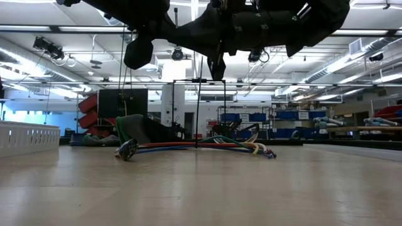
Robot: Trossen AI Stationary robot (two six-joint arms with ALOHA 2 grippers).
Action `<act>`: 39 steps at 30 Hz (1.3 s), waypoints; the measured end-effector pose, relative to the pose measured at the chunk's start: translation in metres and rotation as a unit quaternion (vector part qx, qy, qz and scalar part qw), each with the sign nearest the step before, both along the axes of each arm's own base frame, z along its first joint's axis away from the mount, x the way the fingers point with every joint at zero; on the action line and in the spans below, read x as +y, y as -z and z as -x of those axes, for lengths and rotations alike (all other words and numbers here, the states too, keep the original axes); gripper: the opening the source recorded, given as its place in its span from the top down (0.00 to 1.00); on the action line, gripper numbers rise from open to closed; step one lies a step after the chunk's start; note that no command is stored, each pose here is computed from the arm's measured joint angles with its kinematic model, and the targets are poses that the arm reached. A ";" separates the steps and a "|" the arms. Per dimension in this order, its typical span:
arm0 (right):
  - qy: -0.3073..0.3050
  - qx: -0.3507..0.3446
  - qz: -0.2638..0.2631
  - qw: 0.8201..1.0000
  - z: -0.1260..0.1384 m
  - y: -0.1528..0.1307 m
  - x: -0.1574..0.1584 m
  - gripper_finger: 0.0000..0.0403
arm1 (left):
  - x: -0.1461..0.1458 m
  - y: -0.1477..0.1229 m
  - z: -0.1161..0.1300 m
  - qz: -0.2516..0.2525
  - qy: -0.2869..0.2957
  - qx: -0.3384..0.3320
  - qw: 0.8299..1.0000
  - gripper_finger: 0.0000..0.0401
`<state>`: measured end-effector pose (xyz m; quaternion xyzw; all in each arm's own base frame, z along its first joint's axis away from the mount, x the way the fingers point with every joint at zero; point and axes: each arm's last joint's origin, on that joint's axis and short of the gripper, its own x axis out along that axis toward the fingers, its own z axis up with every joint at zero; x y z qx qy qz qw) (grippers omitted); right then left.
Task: Ziptie cables
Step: Insert the black zip tie pointed tail end through the slot to form a loop
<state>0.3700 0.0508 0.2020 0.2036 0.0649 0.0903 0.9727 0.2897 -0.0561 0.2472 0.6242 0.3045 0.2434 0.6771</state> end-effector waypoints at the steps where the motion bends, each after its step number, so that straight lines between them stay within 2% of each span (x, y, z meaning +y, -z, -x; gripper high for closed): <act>1: 0.000 0.000 0.000 1.000 0.000 0.000 0.000 1.00 | 0.000 0.000 0.000 0.000 0.000 0.000 1.000 1.00; 17: 0.001 0.002 0.001 1.000 0.000 0.000 -0.001 1.00 | 0.000 0.003 0.001 -0.002 -0.005 0.013 1.000 1.00; 26: 0.008 0.022 0.003 1.000 0.000 0.005 -0.007 1.00 | -0.006 0.002 0.002 -0.002 0.001 0.006 1.000 1.00; 39: 0.008 0.015 0.010 1.000 -0.001 0.004 -0.008 1.00 | -0.008 0.003 0.002 0.009 0.004 -0.003 1.000 1.00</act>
